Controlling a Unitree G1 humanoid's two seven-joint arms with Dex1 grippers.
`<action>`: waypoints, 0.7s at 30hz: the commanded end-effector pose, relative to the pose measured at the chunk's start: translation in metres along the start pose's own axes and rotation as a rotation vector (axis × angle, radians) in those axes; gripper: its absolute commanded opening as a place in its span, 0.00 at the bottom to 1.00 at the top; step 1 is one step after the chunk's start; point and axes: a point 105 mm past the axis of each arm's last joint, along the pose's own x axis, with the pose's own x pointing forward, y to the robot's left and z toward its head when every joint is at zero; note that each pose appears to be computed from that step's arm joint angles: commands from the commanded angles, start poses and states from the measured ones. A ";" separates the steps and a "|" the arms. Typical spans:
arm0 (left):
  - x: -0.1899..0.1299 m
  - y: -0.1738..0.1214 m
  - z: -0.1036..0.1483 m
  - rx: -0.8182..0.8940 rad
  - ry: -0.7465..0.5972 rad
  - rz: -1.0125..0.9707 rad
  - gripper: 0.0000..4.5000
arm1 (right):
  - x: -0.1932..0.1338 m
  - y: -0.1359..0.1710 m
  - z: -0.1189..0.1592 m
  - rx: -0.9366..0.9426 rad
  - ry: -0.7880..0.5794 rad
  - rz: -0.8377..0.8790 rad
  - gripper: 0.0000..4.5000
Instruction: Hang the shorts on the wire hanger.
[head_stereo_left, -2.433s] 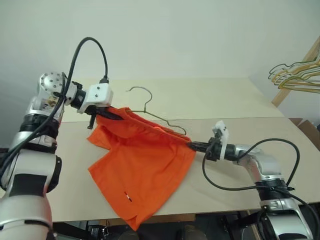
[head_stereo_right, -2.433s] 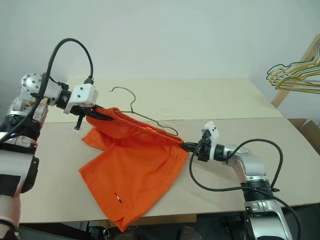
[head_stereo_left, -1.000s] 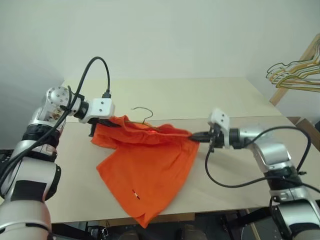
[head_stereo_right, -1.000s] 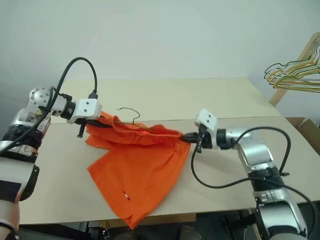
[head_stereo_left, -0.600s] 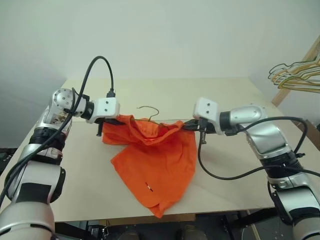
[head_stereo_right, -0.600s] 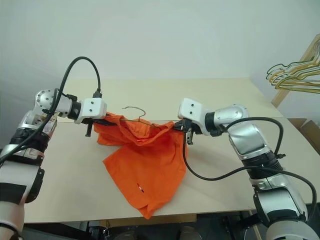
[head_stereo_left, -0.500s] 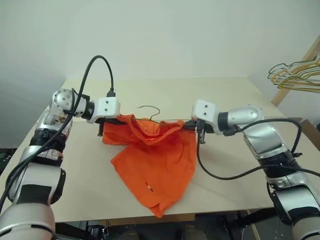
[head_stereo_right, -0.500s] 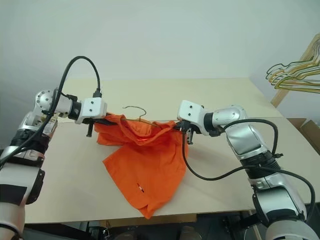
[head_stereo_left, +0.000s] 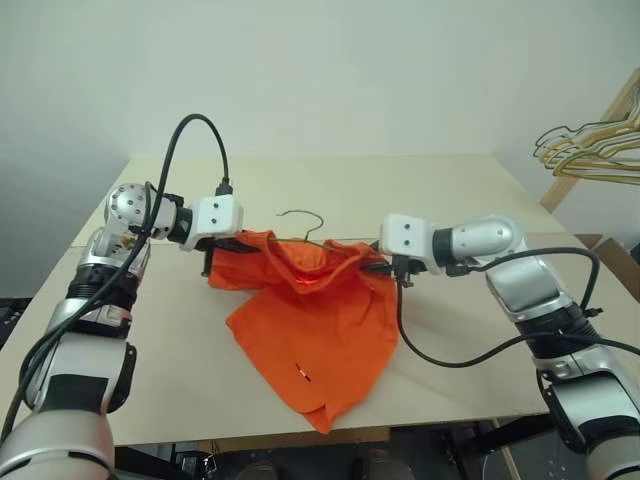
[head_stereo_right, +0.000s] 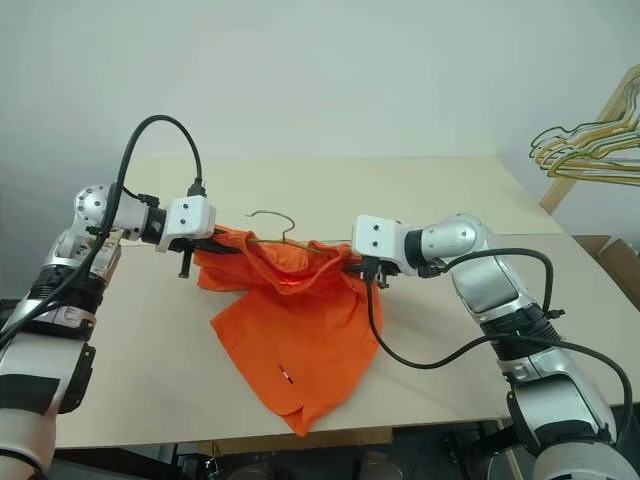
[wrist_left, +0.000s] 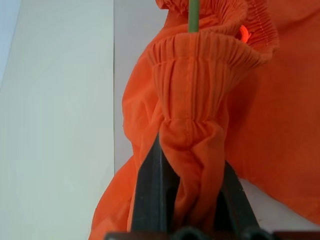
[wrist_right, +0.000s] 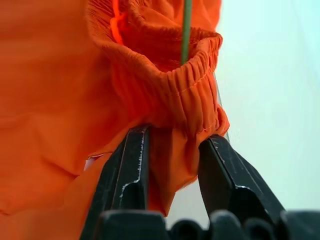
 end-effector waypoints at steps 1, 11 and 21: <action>-0.008 0.016 0.023 0.068 -0.067 0.062 0.00 | -0.011 -0.020 0.005 -0.030 0.009 -0.065 0.39; -0.001 0.010 0.033 0.073 -0.121 0.038 0.00 | -0.001 -0.023 0.006 0.008 -0.030 -0.061 0.39; -0.002 0.012 0.036 0.048 -0.174 0.068 0.00 | -0.007 -0.013 0.016 0.128 -0.120 0.048 0.31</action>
